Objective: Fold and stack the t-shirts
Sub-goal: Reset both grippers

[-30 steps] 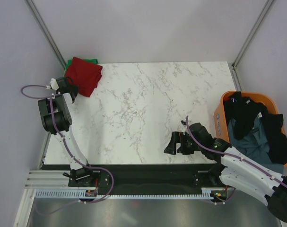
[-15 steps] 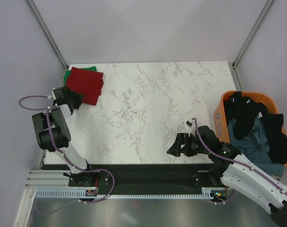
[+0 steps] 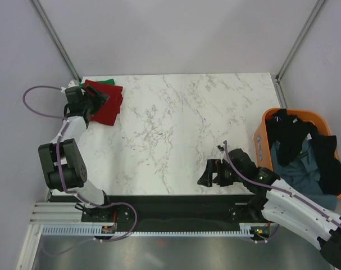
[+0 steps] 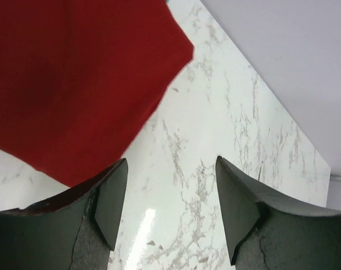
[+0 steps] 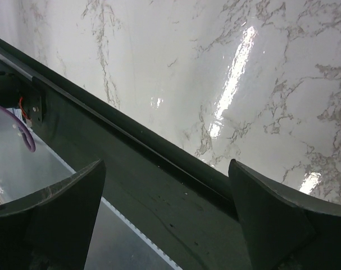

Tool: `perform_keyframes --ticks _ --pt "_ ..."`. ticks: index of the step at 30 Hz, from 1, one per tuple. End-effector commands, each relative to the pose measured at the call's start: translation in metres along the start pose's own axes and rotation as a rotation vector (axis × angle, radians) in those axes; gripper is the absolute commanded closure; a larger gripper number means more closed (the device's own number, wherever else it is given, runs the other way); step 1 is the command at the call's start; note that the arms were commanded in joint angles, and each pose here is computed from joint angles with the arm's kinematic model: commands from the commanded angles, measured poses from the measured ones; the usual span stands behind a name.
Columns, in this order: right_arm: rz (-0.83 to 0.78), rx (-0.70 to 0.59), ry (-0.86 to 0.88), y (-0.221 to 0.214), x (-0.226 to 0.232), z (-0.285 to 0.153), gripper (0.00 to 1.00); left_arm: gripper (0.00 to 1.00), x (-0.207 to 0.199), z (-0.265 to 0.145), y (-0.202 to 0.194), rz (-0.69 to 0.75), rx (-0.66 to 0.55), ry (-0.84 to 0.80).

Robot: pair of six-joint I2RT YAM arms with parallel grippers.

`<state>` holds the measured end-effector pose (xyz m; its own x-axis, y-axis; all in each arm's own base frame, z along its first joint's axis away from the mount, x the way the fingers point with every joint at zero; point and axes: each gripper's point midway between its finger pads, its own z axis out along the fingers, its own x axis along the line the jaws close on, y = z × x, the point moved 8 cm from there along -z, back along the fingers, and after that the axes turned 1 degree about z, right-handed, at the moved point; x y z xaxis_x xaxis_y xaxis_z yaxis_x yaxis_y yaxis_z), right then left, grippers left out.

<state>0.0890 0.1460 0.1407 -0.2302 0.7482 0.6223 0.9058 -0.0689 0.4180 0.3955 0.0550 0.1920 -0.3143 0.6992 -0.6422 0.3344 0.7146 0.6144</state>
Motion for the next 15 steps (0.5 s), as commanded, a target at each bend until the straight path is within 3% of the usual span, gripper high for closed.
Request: perform_keyframes --ticks 1,7,9,11,15 --pt "-0.039 -0.018 0.021 0.005 0.003 0.005 0.02 0.3 -0.035 -0.001 0.0 0.149 0.009 0.01" --pt "-0.042 -0.016 0.005 0.01 0.005 0.007 0.02 0.29 -0.079 -0.042 -0.026 0.302 -0.024 -0.006" --pt "-0.039 -0.019 0.006 0.013 0.008 0.006 0.02 0.29 -0.1 -0.076 -0.034 0.344 -0.044 -0.078" --pt "-0.035 -0.014 0.003 0.014 0.01 0.005 0.02 0.28 -0.093 -0.1 -0.047 0.336 0.002 -0.088" --pt "-0.026 -0.02 0.007 0.022 0.019 0.0 0.02 0.29 -0.088 -0.174 -0.053 0.348 -0.076 -0.183"
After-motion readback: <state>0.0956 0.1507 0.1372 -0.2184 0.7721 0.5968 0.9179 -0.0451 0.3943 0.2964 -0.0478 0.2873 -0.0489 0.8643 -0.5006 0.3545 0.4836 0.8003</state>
